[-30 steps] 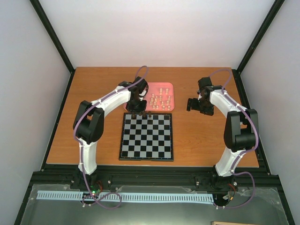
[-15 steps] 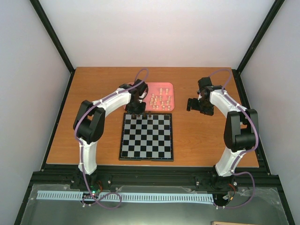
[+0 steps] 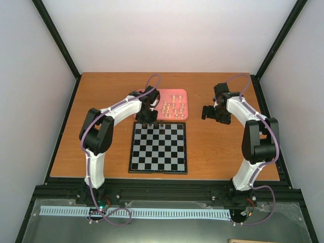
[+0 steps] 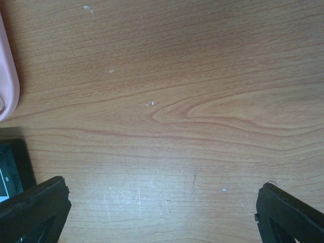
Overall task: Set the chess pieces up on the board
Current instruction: Place the chess piece on the chessboard, then pick up the chess piece from the storage box.
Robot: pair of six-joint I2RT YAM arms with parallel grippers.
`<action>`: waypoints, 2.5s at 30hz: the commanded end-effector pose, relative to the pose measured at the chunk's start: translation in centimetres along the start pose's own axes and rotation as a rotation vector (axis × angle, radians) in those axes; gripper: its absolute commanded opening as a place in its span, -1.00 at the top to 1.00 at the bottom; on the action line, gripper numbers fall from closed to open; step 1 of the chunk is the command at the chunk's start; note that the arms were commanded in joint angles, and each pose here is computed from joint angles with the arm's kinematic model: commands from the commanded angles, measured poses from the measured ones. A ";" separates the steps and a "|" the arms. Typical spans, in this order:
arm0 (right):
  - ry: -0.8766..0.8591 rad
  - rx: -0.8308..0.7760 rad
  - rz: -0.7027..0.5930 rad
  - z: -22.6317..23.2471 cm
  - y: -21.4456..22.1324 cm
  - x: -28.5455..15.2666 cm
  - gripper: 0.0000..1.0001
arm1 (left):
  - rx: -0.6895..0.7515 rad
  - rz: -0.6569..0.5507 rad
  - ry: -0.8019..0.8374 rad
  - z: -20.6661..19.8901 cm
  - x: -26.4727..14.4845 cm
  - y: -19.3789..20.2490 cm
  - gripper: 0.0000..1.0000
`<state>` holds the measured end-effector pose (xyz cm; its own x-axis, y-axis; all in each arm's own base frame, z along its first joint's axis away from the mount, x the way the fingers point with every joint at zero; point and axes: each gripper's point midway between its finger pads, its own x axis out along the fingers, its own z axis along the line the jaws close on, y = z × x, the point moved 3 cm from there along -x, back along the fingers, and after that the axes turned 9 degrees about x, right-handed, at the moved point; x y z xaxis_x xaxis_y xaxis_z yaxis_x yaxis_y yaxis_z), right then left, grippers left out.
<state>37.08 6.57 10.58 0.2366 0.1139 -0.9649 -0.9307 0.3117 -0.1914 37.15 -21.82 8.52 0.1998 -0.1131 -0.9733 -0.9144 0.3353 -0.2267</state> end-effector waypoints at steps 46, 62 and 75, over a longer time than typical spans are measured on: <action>-0.011 -0.001 -0.028 0.7 -0.6 -0.3 -1.00 | 0.067 -0.035 0.019 -0.6 -2.5 -1.3 0.43; -0.003 -0.018 -0.055 1.2 -2.0 -1.2 -1.00 | -0.033 -0.171 0.000 3.1 -7.5 -6.1 -0.19; -0.007 -0.019 -0.069 2.0 -3.5 -1.5 -1.00 | -0.169 -0.179 -0.107 10.0 -5.1 -11.3 0.12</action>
<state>39.90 7.02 12.69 0.2984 0.1095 -0.9481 -0.9170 0.3086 -0.2529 48.59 -15.73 15.82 0.3961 -0.0717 -0.9154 -0.8990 0.1726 -0.4026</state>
